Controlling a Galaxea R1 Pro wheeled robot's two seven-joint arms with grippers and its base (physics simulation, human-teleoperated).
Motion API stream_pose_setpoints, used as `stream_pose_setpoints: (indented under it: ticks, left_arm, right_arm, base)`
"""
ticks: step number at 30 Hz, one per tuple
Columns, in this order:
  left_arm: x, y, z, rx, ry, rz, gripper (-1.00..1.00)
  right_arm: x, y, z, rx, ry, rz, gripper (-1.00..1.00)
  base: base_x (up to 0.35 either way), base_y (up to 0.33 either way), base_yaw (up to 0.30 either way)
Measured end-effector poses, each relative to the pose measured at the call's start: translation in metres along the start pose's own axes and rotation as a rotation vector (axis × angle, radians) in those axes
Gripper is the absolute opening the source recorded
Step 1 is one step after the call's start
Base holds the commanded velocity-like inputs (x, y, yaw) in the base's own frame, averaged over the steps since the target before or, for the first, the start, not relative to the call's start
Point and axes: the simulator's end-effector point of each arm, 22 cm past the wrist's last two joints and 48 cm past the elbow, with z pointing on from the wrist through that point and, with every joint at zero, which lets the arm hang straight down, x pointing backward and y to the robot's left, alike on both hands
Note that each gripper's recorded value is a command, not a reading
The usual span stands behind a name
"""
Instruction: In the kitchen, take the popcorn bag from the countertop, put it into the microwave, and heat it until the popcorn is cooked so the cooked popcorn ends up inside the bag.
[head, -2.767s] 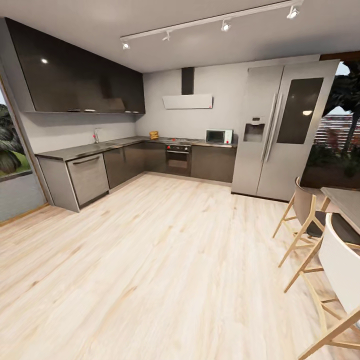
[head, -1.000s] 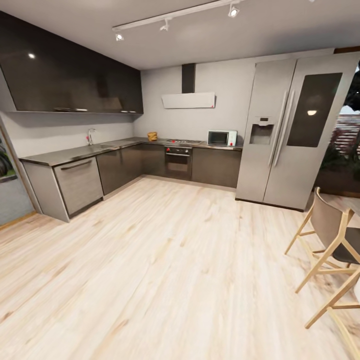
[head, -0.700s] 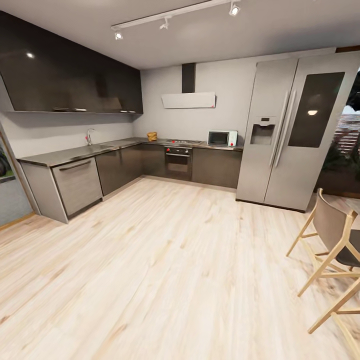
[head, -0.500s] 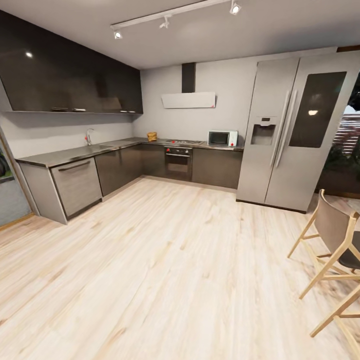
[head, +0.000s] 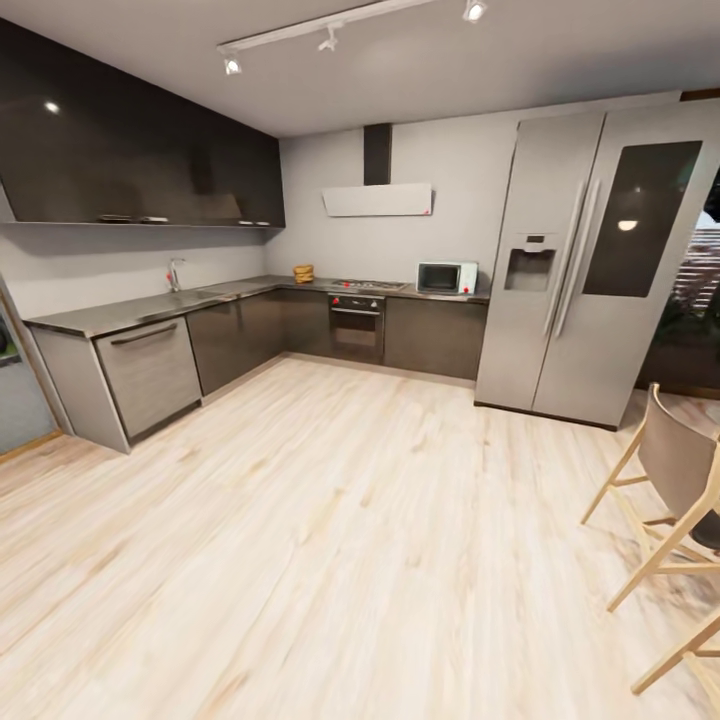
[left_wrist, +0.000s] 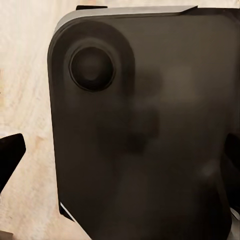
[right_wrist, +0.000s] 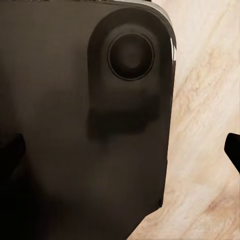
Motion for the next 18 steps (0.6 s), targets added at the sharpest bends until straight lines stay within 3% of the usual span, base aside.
stream_pose_setpoints:
  ticks: [18]
  left_arm:
    - [0.0002,0.0,0.0,0.0,0.001,0.0,1.0]
  right_arm:
    - [0.0001,0.0,0.0,0.0,0.0,0.0,1.0]
  base:
    - [0.168,0.0,0.0]
